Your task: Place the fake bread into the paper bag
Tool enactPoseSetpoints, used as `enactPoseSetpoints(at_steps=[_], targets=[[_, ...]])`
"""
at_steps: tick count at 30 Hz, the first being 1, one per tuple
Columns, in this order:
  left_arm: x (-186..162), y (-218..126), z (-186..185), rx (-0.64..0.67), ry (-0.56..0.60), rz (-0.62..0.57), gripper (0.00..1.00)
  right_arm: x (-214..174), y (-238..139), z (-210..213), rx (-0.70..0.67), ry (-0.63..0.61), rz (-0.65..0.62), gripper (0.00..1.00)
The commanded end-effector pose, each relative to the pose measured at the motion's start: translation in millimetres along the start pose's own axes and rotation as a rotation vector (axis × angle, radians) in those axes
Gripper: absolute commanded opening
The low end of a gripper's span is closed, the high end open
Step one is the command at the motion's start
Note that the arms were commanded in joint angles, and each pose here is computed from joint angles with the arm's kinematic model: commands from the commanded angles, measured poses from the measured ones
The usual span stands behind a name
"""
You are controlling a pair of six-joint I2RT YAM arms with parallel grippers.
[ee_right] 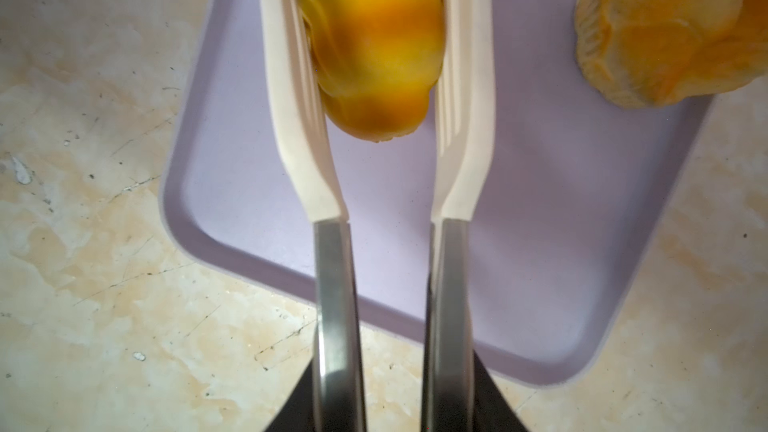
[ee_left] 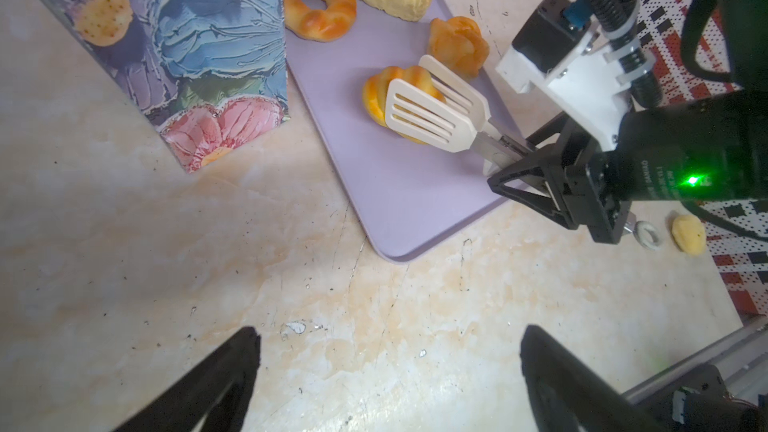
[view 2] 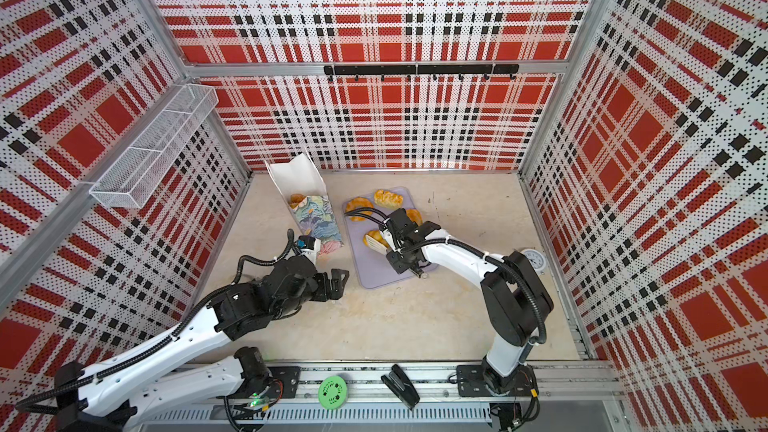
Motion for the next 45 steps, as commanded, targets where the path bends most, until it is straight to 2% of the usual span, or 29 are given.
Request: enactPoseSetpoints(at_steps=[1, 23, 45], targets=[[7.9, -5.0, -5.8, -0.025, 0.037, 0.015, 0.99, 17.6, -23.6, -1.6, 0.01, 0.025, -0.121, 0.37], [56.0, -28.2, -13.6, -0.041, 0.058, -0.071, 1.0, 38.0, -74.6, -1.3, 0.032, 0.045, -0.281, 0.38], [90.0, -52.4, -12.4, -0.02, 0.06, -0.123, 0.99, 69.9, -130.1, -1.0, 0.064, 0.04, -0.45, 0.39]])
Point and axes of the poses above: each gripper's point midway between its finger pads, its own y axis out along the fingers, its own z axis along the line the jaws close on, x = y × z, the point moved 6 cm from there along -y, back along the fingers, and after that the axes turned 7 degrees about -y, right-handed, at the moved point
